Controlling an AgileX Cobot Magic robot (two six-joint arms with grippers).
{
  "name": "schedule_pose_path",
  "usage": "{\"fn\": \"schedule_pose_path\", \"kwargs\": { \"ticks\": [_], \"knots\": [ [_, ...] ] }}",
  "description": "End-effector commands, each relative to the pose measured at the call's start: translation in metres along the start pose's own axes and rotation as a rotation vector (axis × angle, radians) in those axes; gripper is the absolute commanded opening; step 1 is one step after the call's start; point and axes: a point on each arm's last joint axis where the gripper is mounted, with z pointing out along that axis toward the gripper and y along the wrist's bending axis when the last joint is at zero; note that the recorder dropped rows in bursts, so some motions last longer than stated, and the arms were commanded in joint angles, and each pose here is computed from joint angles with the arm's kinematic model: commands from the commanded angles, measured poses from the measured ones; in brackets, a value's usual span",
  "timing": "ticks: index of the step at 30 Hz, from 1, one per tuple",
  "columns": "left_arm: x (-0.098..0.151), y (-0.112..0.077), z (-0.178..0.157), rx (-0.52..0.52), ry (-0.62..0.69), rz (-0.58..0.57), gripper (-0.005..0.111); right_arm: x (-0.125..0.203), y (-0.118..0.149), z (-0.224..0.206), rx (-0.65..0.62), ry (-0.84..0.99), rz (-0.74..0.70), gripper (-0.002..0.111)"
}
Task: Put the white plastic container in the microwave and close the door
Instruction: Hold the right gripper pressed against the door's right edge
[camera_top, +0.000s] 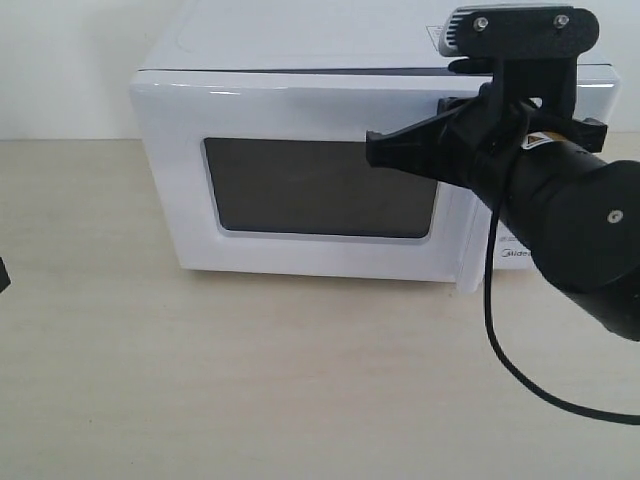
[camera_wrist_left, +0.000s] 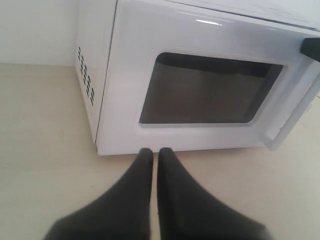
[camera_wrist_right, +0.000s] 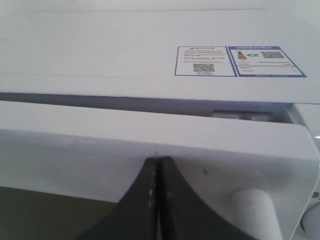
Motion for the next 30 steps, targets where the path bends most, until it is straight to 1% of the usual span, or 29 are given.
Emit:
{"fn": "schedule_pose_path", "kwargs": {
  "ticks": [1,7,30],
  "knots": [
    [0.000,0.000,0.000,0.000,-0.004,-0.016,0.004,-0.001,-0.004,0.003,0.016,0.009,0.003,0.000],
    [0.000,0.001,0.000,-0.008,-0.010,-0.016,0.004,0.001,-0.015,0.009,0.029,0.054,0.018,0.000],
    [-0.001,0.001,0.000,-0.010,-0.011,-0.016,0.004,-0.005,-0.017,0.011,0.039,0.024,0.006,0.000]
  ]
}}
